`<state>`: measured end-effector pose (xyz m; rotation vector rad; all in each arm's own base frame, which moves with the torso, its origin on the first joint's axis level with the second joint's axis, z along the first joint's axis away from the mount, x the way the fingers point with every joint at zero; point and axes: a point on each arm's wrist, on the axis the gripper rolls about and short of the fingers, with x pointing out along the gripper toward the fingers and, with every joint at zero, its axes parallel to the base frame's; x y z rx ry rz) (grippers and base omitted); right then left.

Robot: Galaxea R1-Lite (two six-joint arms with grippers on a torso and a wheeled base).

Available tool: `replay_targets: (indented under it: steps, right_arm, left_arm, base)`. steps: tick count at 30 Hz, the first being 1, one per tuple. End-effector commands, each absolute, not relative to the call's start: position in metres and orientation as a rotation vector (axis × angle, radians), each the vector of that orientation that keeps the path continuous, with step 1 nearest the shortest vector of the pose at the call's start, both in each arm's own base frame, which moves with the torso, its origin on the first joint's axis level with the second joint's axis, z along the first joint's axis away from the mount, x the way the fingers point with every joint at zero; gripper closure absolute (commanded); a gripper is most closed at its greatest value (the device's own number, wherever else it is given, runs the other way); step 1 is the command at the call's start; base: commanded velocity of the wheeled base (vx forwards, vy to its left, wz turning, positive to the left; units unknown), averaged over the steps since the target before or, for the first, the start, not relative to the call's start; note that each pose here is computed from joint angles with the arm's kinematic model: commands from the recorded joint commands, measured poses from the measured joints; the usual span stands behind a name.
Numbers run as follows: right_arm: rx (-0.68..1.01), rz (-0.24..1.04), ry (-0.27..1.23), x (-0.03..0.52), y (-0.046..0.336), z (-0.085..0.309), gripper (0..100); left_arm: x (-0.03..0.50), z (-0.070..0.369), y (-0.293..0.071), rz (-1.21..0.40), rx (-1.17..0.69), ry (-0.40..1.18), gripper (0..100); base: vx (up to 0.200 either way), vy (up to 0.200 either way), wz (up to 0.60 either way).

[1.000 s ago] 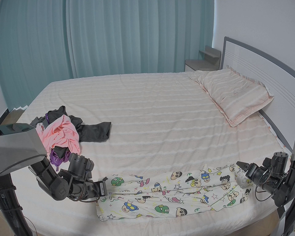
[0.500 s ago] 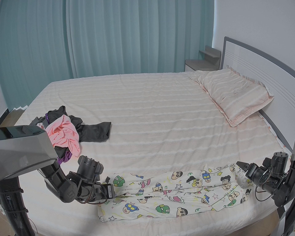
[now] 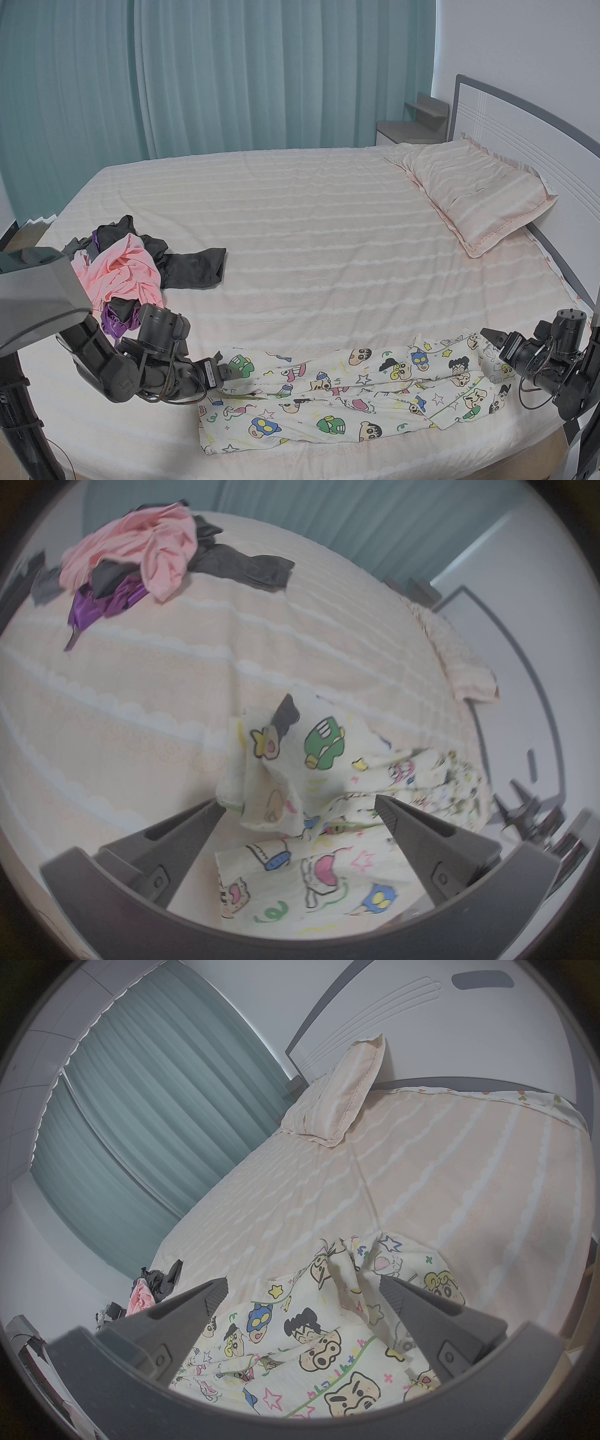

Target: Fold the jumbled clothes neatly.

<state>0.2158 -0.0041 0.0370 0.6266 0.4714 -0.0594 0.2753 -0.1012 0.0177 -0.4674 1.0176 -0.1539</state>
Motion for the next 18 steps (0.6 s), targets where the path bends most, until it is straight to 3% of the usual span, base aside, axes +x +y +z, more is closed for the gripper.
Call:
replay_targets:
  steps: [1, 5, 18]
  right_arm:
    - [0.627, -0.064, 0.489, 0.212, -0.004, 0.035, 0]
    - [0.627, -0.064, 0.489, 0.212, -0.004, 0.035, 0]
    - [0.628, -0.065, 0.487, 0.212, -0.004, 0.035, 0]
  left_arm:
    - [0.283, 0.036, -0.084, -0.132, -0.580, 0.955, 0]
    - [0.291, 0.018, -0.074, -0.082, -0.599, 0.997, 0]
    - [0.283, 0.013, -0.057, -0.142, -0.661, 1.092, 0]
  base:
    - [0.000, 0.000, 0.00]
    - [0.000, 0.000, 0.00]
    - [0.000, 0.000, 0.00]
